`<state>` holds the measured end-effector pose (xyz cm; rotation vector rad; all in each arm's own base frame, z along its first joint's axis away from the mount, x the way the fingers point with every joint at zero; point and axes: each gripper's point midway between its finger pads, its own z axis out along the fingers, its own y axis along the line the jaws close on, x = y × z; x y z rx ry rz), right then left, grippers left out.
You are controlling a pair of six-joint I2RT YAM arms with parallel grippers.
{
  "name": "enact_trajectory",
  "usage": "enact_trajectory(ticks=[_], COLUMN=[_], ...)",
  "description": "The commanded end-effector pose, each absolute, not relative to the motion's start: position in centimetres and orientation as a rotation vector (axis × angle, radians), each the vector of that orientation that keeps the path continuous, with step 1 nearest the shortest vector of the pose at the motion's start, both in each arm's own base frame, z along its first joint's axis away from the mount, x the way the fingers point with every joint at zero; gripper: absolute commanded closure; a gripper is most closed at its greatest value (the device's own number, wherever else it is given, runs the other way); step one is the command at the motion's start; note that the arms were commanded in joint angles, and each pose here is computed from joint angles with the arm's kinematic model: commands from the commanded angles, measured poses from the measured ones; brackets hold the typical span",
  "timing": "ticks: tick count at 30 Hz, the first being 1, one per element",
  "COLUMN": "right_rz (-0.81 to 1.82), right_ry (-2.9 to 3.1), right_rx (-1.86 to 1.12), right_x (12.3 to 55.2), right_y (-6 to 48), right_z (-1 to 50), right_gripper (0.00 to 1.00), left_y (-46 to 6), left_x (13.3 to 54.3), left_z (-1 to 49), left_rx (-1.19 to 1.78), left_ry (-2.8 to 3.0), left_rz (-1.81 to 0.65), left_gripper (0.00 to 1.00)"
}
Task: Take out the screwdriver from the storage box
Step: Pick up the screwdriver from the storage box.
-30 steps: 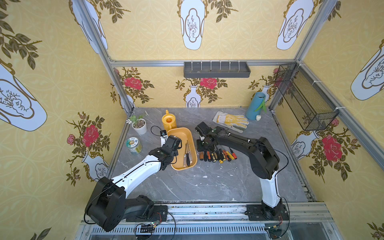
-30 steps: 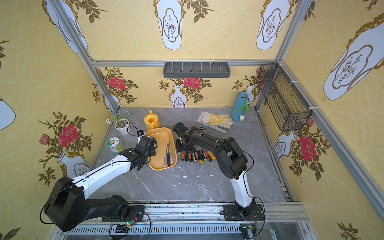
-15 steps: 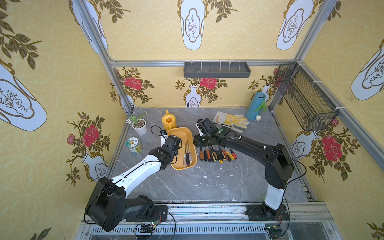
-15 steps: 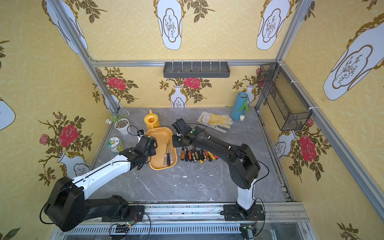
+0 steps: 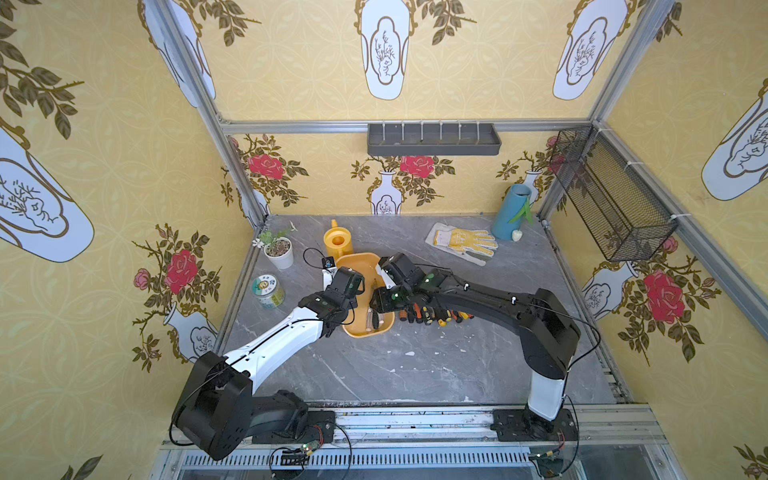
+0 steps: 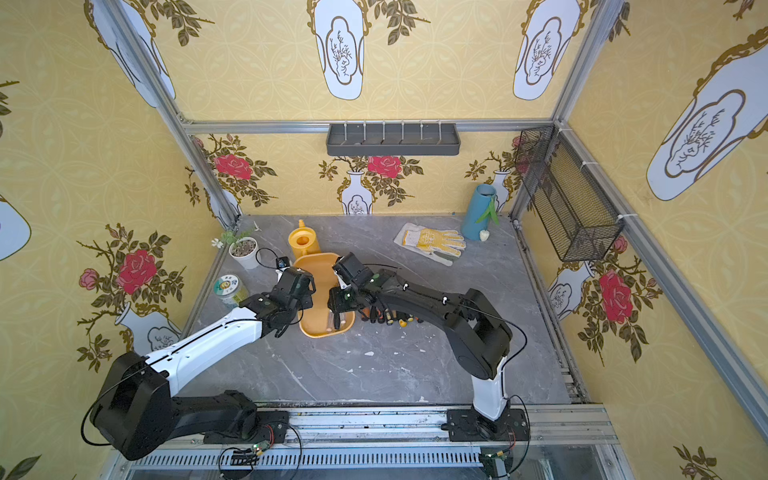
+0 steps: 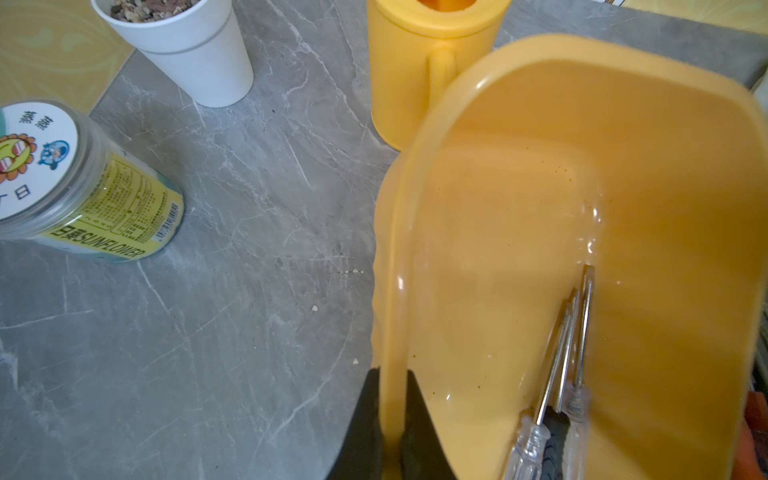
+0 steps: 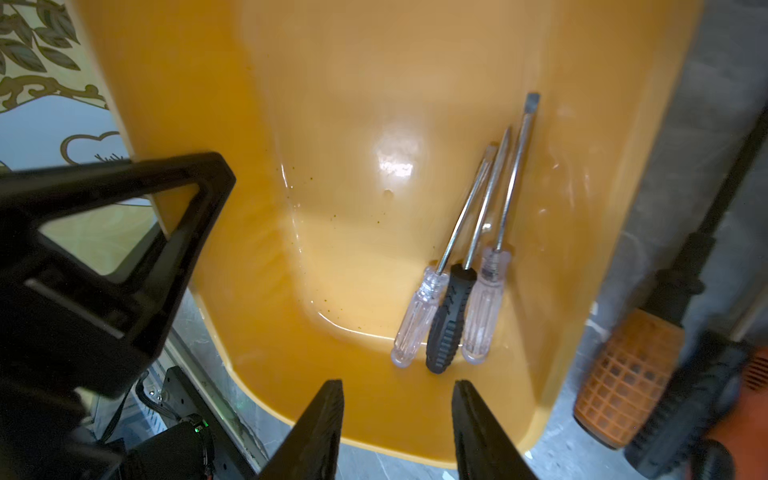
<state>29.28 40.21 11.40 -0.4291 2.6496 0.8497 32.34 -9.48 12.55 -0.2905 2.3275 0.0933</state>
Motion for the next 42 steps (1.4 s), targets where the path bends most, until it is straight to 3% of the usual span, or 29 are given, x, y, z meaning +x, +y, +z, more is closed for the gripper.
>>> enact_trajectory(ticks=[1,26,42], right_rz=[0.914,0.906,0.761], right_ry=[2.642,2.716,2.774], right_rx=[-0.401,-0.503,-0.396], right_x=[28.9,28.9,29.8], right_y=[41.2,43.6,42.1], right_z=[11.0,7.3,5.3], right_gripper=[0.53,0.54,0.55], left_y=[-9.7,-9.8,-9.9], left_x=[32.8,32.7,32.8], left_z=[13.3,13.0,11.3], left_rx=[-0.299,-0.295,-0.279], left_ry=[2.299,2.309,2.342], left_rz=[0.07,0.067,0.089], left_gripper=[1.0,1.0,1.0])
